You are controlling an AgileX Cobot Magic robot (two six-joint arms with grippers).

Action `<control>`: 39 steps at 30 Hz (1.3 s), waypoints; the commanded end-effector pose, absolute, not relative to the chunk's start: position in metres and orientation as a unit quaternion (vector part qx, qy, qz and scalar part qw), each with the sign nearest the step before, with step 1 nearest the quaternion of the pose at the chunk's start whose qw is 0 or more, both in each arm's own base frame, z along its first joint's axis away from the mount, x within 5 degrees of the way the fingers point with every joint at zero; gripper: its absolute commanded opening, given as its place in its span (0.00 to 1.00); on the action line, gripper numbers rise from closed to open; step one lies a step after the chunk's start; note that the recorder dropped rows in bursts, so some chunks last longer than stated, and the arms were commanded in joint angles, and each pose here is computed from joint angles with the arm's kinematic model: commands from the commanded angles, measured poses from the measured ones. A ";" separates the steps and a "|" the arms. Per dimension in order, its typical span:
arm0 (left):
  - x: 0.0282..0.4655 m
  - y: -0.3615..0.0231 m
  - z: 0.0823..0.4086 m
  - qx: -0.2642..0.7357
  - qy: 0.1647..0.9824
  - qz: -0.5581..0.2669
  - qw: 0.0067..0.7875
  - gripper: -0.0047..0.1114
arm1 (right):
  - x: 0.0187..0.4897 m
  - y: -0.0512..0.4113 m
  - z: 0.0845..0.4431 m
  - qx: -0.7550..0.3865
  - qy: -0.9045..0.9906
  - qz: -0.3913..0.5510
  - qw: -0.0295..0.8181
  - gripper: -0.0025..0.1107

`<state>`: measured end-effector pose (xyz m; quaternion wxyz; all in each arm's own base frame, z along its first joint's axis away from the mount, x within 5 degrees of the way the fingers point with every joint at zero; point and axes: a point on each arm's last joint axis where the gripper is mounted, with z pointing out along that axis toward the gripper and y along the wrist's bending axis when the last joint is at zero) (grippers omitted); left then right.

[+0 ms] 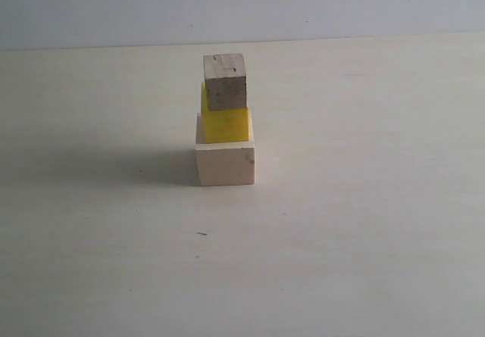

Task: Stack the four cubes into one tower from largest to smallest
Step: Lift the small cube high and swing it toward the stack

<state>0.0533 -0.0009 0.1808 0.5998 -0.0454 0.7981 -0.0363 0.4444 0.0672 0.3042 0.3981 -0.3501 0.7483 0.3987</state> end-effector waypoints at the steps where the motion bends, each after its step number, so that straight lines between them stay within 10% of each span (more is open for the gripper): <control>1: 0.053 -0.001 0.181 -0.043 0.795 -0.038 0.603 0.04 | 0.429 0.074 0.303 -0.365 0.688 0.426 0.460 0.02; 12: 0.053 -0.001 0.181 -0.043 0.795 -0.038 0.603 0.04 | 0.374 0.150 0.315 -0.499 0.581 0.422 0.486 0.02; 39: 0.053 -0.001 0.181 -0.043 0.795 -0.038 0.603 0.04 | 0.378 0.153 0.275 -0.499 0.564 0.422 0.505 0.02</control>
